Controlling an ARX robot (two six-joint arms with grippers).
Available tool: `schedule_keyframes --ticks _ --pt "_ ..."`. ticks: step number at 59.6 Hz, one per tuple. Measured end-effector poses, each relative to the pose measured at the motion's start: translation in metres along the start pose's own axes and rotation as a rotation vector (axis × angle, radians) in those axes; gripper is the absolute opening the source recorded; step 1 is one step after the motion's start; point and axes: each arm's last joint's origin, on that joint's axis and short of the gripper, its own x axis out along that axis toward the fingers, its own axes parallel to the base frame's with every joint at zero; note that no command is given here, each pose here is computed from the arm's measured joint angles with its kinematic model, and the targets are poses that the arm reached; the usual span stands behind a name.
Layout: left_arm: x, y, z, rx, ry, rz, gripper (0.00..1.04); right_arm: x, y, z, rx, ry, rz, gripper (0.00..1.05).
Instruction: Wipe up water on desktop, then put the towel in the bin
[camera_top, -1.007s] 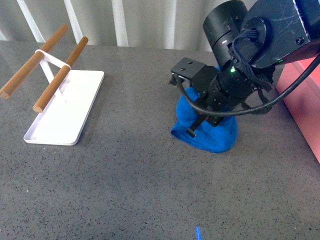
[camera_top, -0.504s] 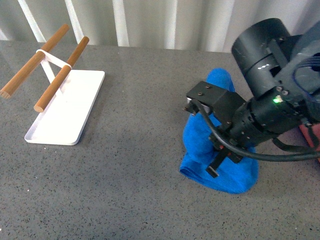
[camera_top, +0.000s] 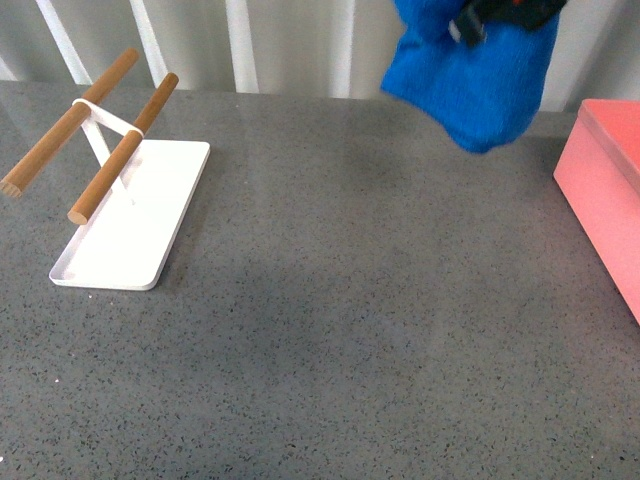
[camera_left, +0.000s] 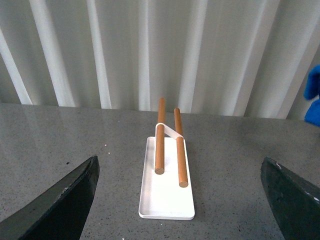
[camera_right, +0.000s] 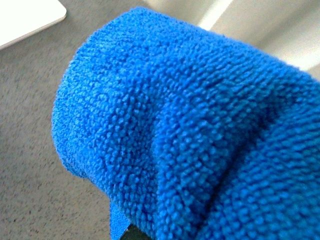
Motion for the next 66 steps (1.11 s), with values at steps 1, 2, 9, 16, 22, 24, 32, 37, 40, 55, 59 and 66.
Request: schedule_keyframes --ticks 1,2,9,16,22,24,32,37,40,55,59,66 --pt "0.0 0.0 0.0 0.0 0.0 0.0 0.98 -0.004 -0.004 0.004 0.014 -0.001 -0.019 0.06" --pt "0.0 0.0 0.0 0.0 0.0 0.0 0.98 -0.008 -0.008 0.008 0.027 0.002 -0.037 0.06" --pt "0.0 0.0 0.0 0.0 0.0 0.0 0.98 -0.036 -0.036 0.015 0.115 0.095 -0.142 0.06" --pt "0.0 0.0 0.0 0.0 0.0 0.0 0.98 -0.052 -0.055 0.005 0.174 0.196 -0.191 0.06" --pt "0.0 0.0 0.0 0.0 0.0 0.0 0.98 -0.065 -0.07 -0.01 0.216 0.271 -0.204 0.06" --pt "0.0 0.0 0.0 0.0 0.0 0.0 0.98 -0.07 -0.075 -0.015 0.231 0.289 -0.212 0.06" --pt "0.0 0.0 0.0 0.0 0.0 0.0 0.98 -0.086 -0.094 -0.03 0.276 0.327 -0.249 0.06" --pt "0.0 0.0 0.0 0.0 0.0 0.0 0.98 -0.097 -0.107 -0.043 0.288 0.338 -0.286 0.06" --pt "0.0 0.0 0.0 0.0 0.0 0.0 0.98 -0.101 -0.114 -0.052 0.293 0.348 -0.304 0.06" --pt "0.0 0.0 0.0 0.0 0.0 0.0 0.98 -0.092 -0.126 -0.074 0.299 0.388 -0.332 0.06" --pt "0.0 0.0 0.0 0.0 0.0 0.0 0.98 -0.089 -0.126 -0.076 0.303 0.395 -0.326 0.06" --pt "0.0 0.0 0.0 0.0 0.0 0.0 0.98 -0.086 -0.127 -0.078 0.3 0.4 -0.332 0.25"
